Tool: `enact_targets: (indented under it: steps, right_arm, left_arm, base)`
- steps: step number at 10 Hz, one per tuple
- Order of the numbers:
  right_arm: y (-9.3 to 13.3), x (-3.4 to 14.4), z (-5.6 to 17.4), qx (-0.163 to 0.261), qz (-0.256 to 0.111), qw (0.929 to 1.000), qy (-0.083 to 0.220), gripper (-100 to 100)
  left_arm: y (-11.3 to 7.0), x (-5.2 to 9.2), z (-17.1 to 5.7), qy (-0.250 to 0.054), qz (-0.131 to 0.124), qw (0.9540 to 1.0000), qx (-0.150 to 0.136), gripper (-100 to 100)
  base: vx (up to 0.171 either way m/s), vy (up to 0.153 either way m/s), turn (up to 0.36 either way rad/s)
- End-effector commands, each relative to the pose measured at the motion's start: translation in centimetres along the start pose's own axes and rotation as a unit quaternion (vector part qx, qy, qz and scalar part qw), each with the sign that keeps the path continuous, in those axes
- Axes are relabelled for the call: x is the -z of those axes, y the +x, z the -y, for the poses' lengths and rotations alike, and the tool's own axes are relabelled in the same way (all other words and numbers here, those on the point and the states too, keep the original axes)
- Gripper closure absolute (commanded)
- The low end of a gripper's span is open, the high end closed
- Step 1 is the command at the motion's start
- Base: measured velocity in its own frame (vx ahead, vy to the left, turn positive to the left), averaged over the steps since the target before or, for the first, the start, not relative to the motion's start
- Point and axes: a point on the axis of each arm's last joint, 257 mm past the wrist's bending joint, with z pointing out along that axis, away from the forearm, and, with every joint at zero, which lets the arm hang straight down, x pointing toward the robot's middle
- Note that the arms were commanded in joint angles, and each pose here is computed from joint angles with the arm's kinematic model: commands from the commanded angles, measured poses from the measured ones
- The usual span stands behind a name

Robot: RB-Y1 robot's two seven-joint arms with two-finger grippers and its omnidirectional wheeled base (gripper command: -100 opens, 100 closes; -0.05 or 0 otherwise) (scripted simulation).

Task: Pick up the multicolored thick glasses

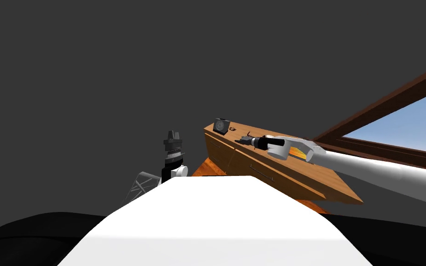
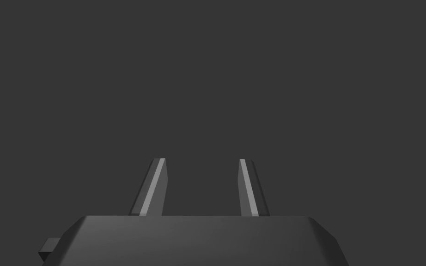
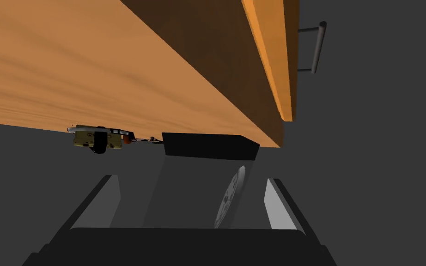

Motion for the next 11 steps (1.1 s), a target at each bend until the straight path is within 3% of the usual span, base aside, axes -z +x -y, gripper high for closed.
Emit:
enact_targets:
  steps: [1,2,5,7,8,10,11]
  right_arm:
    - [0.9,0.7,1.4,0.023,-0.024,0.9993,0.016,-100]
    - [0.9,0.9,1.7,0.028,-0.027,0.9991,0.020,-100]
    - [3.6,3.0,5.8,0.069,-0.102,0.9903,0.064,-100]
    - [3.5,3.7,6.7,0.088,-0.111,0.9872,0.073,-100]
    - [4.9,5.0,8.5,0.100,-0.147,0.9796,0.093,-100]
    - [4.7,5.4,9.1,0.113,-0.152,0.9769,0.098,-100]
    - [6.1,6.8,10.6,0.126,-0.189,0.9673,0.113,-100]
  left_arm:
    - [0.0,0.0,0.0,0.000,0.000,1.0000,0.000,0]
    - [0.0,0.0,0.0,0.000,0.000,1.0000,0.000,0]
    - [0.0,0.0,0.0,0.000,0.000,1.0000,0.000,0]
    - [0.0,0.0,0.0,0.000,0.000,1.0000,0.000,0]
    - [0.0,0.0,0.0,0.000,0.000,1.0000,0.000,0]
    - [0.0,0.0,0.0,0.000,0.000,1.0000,0.000,0]
    - [0.0,0.0,0.0,0.000,0.000,1.0000,0.000,0]
  base:
    - [0.007,0.004,0.122]
    - [0.005,0.002,-0.027]
    - [0.010,0.011,0.175]
    - [0.010,0.006,0.038]
    - [0.010,0.013,0.166]
    - [0.009,0.004,0.066]
    - [0.012,0.009,0.156]
